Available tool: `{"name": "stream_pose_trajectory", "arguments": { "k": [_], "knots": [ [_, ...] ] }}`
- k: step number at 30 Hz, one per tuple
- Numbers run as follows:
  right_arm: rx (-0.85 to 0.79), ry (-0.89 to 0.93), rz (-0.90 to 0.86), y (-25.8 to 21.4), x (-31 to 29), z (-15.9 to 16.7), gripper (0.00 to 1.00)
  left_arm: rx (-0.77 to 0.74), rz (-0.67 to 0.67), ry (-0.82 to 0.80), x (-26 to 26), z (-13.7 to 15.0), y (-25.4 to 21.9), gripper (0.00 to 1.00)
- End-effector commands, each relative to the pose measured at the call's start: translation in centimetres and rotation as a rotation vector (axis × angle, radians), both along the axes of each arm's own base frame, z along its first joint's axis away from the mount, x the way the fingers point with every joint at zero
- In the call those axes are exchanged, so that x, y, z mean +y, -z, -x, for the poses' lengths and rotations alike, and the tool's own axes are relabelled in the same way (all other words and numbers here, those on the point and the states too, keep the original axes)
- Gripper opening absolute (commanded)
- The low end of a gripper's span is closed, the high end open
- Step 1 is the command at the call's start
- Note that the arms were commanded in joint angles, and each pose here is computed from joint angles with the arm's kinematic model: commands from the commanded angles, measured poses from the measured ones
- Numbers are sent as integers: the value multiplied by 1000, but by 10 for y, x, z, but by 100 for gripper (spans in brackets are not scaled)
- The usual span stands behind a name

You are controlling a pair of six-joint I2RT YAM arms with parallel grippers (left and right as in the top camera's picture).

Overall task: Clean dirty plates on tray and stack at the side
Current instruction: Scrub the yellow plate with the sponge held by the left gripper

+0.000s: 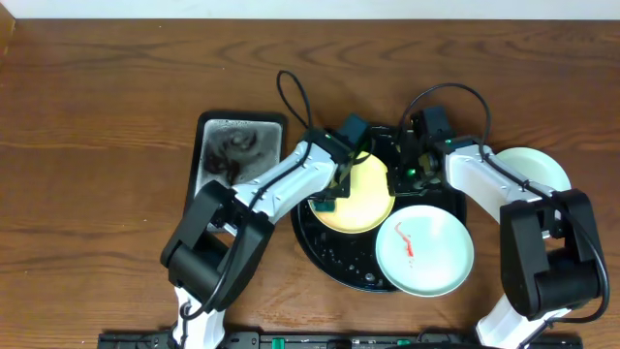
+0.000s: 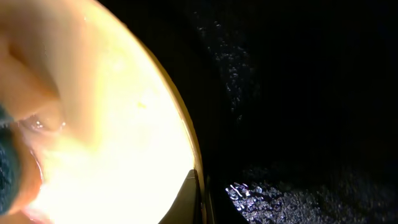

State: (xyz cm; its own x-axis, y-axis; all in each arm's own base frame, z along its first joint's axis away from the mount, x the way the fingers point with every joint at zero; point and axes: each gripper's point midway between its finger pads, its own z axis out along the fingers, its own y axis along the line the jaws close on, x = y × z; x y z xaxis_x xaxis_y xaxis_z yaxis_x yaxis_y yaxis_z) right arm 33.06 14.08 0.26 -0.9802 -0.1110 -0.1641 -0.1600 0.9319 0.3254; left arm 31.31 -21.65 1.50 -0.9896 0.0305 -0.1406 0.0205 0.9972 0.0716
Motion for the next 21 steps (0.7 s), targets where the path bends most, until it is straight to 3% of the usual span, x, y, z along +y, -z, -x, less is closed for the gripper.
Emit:
{"name": "stream_pose_trajectory", "arguments": {
  "k": [1, 4, 9, 11, 21],
  "knots": [
    [46, 14, 63, 15, -11, 8, 1, -50, -300, 11, 63, -8, 14, 7],
    [54, 14, 65, 15, -12, 10, 1, 17, -94, 14, 25, 0, 26, 7],
    [63, 39, 62, 15, -12, 10, 1, 198, 418, 25, -69, 22, 18, 7],
    [66, 48, 61, 15, -12, 10, 1, 235, 526, 9, -90, 26, 10, 8],
    [77, 82, 58, 15, -12, 10, 1, 249, 550, 5, -110, 38, 8, 8]
  ]
}}
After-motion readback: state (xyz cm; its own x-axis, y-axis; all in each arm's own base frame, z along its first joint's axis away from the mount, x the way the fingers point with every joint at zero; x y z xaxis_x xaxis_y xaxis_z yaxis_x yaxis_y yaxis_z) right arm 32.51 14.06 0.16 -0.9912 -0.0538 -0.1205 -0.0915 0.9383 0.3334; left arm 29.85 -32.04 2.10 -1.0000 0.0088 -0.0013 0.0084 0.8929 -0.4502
